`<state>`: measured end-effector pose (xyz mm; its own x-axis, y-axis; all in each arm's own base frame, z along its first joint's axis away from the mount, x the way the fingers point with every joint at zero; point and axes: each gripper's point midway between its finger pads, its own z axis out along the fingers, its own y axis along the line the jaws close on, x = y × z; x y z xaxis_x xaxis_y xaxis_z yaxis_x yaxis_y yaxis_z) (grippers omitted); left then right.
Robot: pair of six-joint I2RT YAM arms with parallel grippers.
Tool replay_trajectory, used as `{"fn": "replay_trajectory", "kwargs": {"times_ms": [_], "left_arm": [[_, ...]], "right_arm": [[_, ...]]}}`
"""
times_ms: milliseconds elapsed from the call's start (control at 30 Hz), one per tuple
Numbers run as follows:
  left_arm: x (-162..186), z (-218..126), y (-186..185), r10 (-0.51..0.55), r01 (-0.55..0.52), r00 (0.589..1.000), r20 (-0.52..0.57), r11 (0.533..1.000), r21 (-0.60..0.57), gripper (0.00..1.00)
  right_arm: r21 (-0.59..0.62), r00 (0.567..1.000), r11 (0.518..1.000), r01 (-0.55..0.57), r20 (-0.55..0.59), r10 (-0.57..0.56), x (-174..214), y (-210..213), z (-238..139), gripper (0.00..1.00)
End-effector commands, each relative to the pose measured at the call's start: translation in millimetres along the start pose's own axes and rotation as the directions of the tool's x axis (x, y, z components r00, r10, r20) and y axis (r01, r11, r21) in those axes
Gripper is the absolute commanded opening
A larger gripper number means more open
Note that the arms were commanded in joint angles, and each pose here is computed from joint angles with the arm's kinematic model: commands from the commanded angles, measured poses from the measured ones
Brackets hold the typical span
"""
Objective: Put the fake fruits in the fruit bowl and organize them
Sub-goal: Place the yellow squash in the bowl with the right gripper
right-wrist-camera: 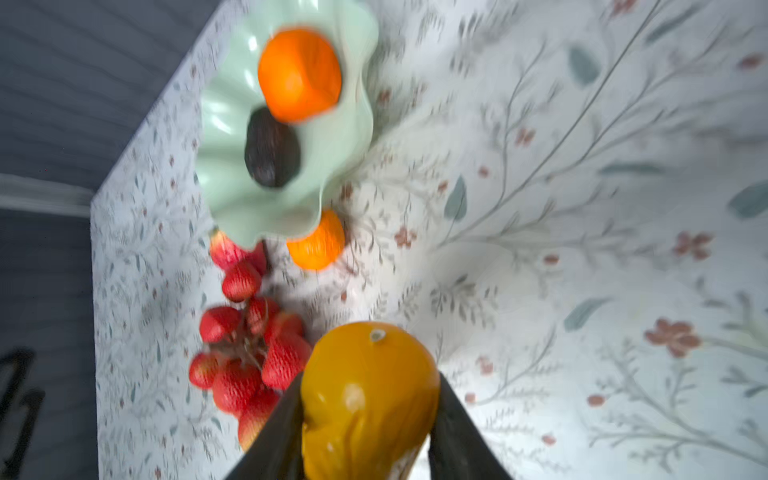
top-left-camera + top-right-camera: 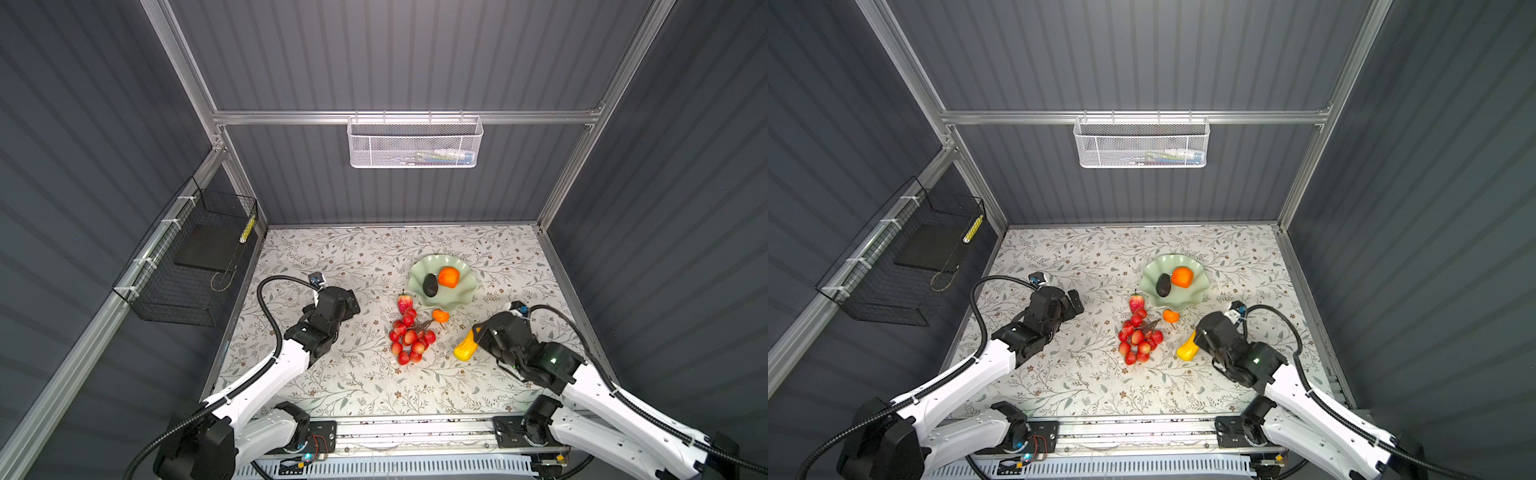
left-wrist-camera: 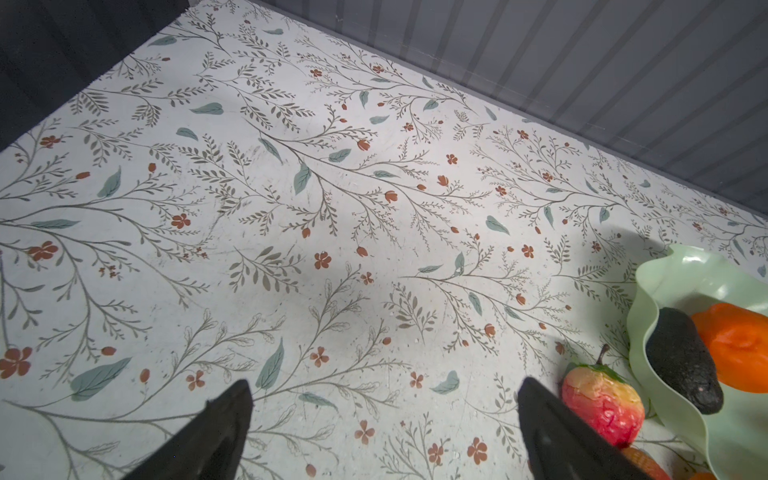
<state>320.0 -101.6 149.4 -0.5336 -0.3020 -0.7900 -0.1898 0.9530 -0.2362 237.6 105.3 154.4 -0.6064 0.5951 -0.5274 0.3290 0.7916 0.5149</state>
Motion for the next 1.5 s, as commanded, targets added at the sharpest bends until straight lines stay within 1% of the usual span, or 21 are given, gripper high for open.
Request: {"fn": "replay_trajectory", "kwargs": {"times_ms": [0,200,233,367,433,533,733,800,867,1000,1100,1167,1333,1467], "left_arm": [[-2.7,2.9,-11.3,-0.017,0.018,1.0,-0.019,0.999,0.038,1.0],[2.1,1.9,-18.9,-0.013,0.017,0.999,-0.052,0.997,0.079,1.0],[2.0,1.0,-20.2,-0.015,0.02,0.998,-0.053,0.996,0.087,1.0],[1.8,-2.6,-23.4,-0.011,0.018,0.998,-0.057,0.993,0.113,1.0],[0.3,-4.7,-25.0,-0.01,0.016,0.999,-0.054,0.992,0.126,1.0],[-1.8,-7.0,-26.8,-0.002,0.009,0.999,-0.048,0.99,0.139,1.0],[-6.1,-9.8,-33.7,0.012,-0.005,0.999,-0.042,0.985,0.173,1.0],[-6.9,-10.2,-36.5,0.016,-0.008,0.999,-0.043,0.983,0.184,1.0],[-7.0,-9.6,-38.9,0.015,-0.007,0.999,-0.045,0.981,0.191,1.0],[-6.9,-6.7,-45.1,0.015,-0.004,0.998,-0.054,0.978,0.211,1.0],[-9.1,-4.9,-56.0,0.017,-0.001,0.998,-0.063,0.97,0.245,1.0],[-9.7,-2.8,-64.2,0.022,-0.002,0.997,-0.072,0.963,0.271,1.0],[1.2,7.4,-93.8,0.062,-0.004,0.988,-0.144,0.928,0.373,1.0],[26.0,23.1,-119.1,0.132,0.0,0.955,-0.265,0.896,0.443,0.96]], "right_arm": [[-0.001,0.988,0.989,0.147,0.052,-0.147,-35.3,10.9,4.2,0.32],[-0.076,0.98,0.979,0.192,0.063,-0.187,-74.9,56.4,41.9,0.34],[-0.069,0.98,0.978,0.195,0.043,-0.192,-75.2,58.5,55.1,0.34],[-0.079,0.984,0.981,0.175,0.036,-0.173,-87.6,66.9,91.6,0.35],[-0.08,0.987,0.983,0.163,0.01,-0.162,-90.2,67.9,110.2,0.35],[-0.072,0.988,0.986,0.15,-0.014,-0.152,-90.0,67.8,133.1,0.35],[-0.046,0.988,0.992,0.12,-0.089,-0.124,-72.3,56.9,170.3,0.38],[-0.031,0.988,0.993,0.112,-0.102,-0.115,-68.1,52.2,177.4,0.43],[-0.018,0.987,0.994,0.111,-0.111,-0.113,-65.5,49.0,181.8,0.5],[-0.013,0.988,0.994,0.112,-0.109,-0.112,-68.0,50.4,183.3,0.67],[-0.016,0.99,0.993,0.114,-0.082,-0.115,-78.3,56.0,175.7,0.75],[-0.025,0.992,0.993,0.115,-0.055,-0.116,-86.6,61.1,166.8,0.79],[-0.062,0.992,0.991,0.122,0.05,-0.119,-112.3,72.6,125.2,0.87],[-0.093,0.982,0.986,0.137,0.142,-0.123,-122.6,70.4,82.9,0.95]]}}
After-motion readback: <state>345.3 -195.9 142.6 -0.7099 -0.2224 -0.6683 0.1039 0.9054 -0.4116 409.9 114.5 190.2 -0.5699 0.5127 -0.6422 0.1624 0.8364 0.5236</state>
